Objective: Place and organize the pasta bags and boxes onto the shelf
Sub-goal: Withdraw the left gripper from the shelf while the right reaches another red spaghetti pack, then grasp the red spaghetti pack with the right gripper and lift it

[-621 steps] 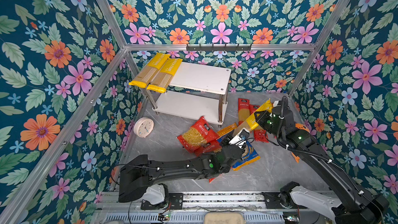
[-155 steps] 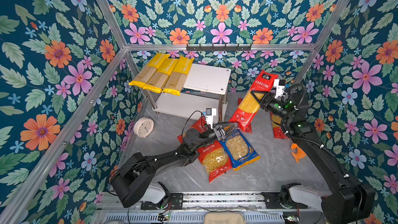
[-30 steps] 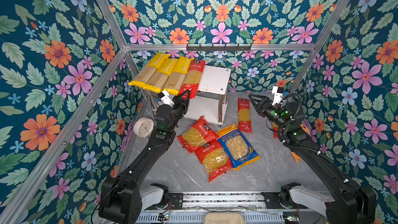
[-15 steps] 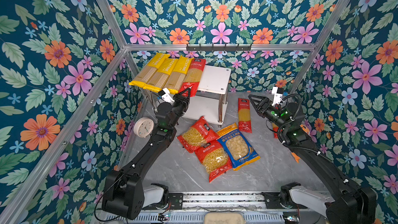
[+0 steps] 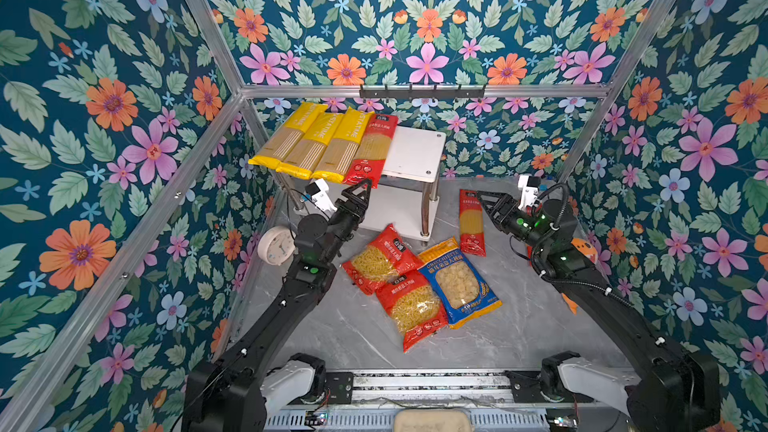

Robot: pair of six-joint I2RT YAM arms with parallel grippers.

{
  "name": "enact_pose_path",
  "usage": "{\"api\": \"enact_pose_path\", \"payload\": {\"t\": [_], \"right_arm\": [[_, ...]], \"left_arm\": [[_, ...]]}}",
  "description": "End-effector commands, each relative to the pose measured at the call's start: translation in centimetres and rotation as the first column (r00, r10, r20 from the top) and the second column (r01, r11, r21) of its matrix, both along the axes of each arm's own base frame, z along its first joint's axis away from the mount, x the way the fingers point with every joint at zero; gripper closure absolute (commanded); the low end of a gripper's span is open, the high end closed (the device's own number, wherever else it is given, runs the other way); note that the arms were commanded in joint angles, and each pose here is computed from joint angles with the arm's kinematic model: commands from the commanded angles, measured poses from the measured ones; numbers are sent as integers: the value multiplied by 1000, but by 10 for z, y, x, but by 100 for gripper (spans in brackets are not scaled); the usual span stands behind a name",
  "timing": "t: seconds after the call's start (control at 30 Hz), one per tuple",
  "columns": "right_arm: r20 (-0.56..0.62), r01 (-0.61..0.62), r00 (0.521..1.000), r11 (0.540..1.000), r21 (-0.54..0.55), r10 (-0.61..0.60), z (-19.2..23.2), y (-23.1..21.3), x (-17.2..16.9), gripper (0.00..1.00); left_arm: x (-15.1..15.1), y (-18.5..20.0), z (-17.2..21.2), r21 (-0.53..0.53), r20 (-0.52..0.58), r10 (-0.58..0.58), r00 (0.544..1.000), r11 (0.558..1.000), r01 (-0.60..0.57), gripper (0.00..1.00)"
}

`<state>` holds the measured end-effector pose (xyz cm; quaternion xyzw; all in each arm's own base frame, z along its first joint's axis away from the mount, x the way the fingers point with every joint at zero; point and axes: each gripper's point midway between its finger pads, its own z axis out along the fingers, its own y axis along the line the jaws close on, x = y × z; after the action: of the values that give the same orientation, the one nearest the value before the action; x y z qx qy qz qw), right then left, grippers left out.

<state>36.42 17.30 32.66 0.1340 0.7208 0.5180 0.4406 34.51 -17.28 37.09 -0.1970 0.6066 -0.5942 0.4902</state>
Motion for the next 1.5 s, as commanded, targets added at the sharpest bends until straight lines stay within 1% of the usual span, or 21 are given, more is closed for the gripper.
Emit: {"api": "enact_pose_path", "payload": {"t": [0.0,0.03,0.1,0.17,0.27,0.4,0.47,0.6,0.7,0.77,0.83,0.87,1.07,1.17,1.2,1.27,1.33,1.47], "right_arm": [[-71,35,997,995,-91,-41,-33,-6,7,36],[-101,41,993,992,-122,-54,-45,-8,9,36],[-167,50,982,981,-186,-82,-72,-15,13,38],[-235,48,967,974,-223,-101,-97,-22,16,39],[-319,52,938,965,-258,-135,-132,-39,23,41],[-411,38,896,952,-305,-168,-174,-59,29,43],[-436,23,883,942,-334,-176,-190,-63,30,43],[-484,-16,856,927,-375,-181,-222,-67,31,43],[-524,-47,832,918,-394,-182,-244,-68,32,43],[-545,-59,817,913,-404,-188,-255,-71,32,44],[-561,-69,805,909,-412,-194,-266,-74,33,45],[-582,-81,790,909,-410,-192,-277,-76,34,46],[-614,-127,777,922,-366,-137,-292,-67,36,56],[-624,-140,772,924,-355,-123,-298,-65,36,64],[-624,-143,773,926,-349,-115,-300,-64,36,68],[-619,-146,779,929,-340,-104,-299,-62,37,77],[-600,-143,795,934,-328,-89,-291,-60,39,86],[-559,-120,826,947,-299,-72,-262,-58,48,94]], "left_arm": [[-22,-19,-18,153,39,-39,998,988,32,29],[-29,-27,-26,201,44,-41,998,979,31,29],[-42,-42,-51,335,28,-24,999,942,13,29],[-53,-55,-75,393,3,-37,999,919,33,29],[-61,-70,-105,410,-36,-69,997,909,78,29],[-65,-92,-137,472,-75,-106,991,872,129,30],[-65,-103,-149,484,-96,-126,987,861,157,30],[-64,-125,-163,488,-117,-166,979,849,202,31],[-64,-139,-171,510,-133,-186,974,830,228,32],[-63,-145,-175,523,-144,-194,970,817,241,32],[-63,-148,-177,527,-148,-197,969,814,246,32],[-62,-148,-177,526,-148,-198,969,814,246,32],[-62,-149,-179,536,-151,-194,969,808,246,32],[-62,-148,-181,537,-156,-191,969,807,246,33],[-62,-148,-181,536,-158,-190,969,808,245,33],[-62,-148,-182,533,-161,-190,969,810,247,33],[-63,-147,-182,531,-163,-190,968,810,248,33],[-63,-146,-182,528,-164,-185,969,813,245,33]]}}
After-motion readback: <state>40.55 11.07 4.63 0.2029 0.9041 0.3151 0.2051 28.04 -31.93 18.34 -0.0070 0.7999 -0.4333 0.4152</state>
